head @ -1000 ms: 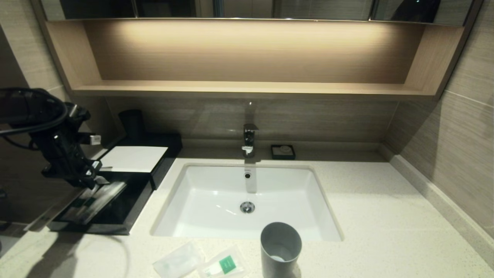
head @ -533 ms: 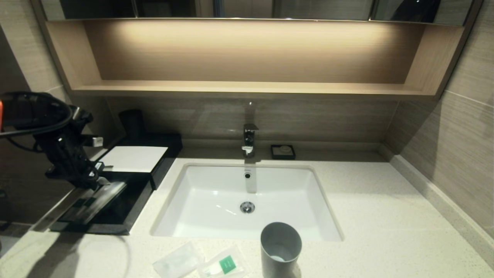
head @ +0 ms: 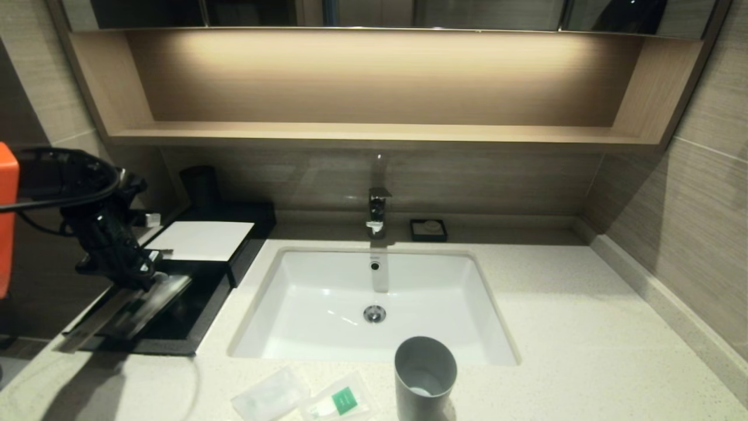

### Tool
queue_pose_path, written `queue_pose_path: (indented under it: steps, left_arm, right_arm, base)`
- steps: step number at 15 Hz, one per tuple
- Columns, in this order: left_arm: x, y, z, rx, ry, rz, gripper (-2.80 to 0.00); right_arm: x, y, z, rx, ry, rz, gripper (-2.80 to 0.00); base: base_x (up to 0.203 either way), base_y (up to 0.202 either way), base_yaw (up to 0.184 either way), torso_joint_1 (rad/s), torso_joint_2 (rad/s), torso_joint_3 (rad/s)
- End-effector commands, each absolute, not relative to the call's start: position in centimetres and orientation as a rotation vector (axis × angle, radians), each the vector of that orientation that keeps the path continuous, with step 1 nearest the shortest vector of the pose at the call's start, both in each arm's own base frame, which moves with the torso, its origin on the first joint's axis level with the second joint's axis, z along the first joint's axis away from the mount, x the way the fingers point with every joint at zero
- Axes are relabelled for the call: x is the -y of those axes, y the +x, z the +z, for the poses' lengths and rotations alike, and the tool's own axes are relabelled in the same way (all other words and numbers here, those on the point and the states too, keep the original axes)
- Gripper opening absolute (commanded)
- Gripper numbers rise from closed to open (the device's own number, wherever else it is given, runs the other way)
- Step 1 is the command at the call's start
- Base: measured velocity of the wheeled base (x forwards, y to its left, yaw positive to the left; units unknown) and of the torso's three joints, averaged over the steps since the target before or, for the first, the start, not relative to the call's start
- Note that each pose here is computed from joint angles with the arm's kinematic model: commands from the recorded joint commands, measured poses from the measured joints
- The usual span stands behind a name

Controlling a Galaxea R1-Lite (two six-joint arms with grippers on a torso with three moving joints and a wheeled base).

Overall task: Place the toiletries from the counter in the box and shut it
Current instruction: Place the bathroom toiletry into the drawer

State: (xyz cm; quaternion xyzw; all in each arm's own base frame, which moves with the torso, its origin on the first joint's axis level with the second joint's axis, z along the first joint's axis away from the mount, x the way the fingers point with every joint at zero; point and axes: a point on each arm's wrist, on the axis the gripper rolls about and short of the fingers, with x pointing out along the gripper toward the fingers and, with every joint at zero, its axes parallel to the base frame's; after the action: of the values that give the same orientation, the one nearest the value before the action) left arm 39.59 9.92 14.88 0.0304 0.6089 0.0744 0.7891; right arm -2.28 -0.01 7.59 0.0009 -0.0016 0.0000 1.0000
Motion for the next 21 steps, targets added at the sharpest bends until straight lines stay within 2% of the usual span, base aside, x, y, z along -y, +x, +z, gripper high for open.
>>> queue_pose_path:
  steps: [1,21]
  left_arm:
    - [-10.0,39.7,14.4,-1.322,0.065,0.159,-2.8]
    - [-9.8,41.3,13.9,-1.216,0.015,0.213,-2.8]
  right_arm:
    - [0.0,-2.3,7.5,0.002,0.002,0.0,-2.8]
    - [0.0,-2.3,7.5,0.002,0.002,0.0,-2.8]
  base:
    - [0.0,0.0,0.0,0.0,0.0,0.0]
    - [0.0,0.0,0.0,0.0,0.0,0.0]
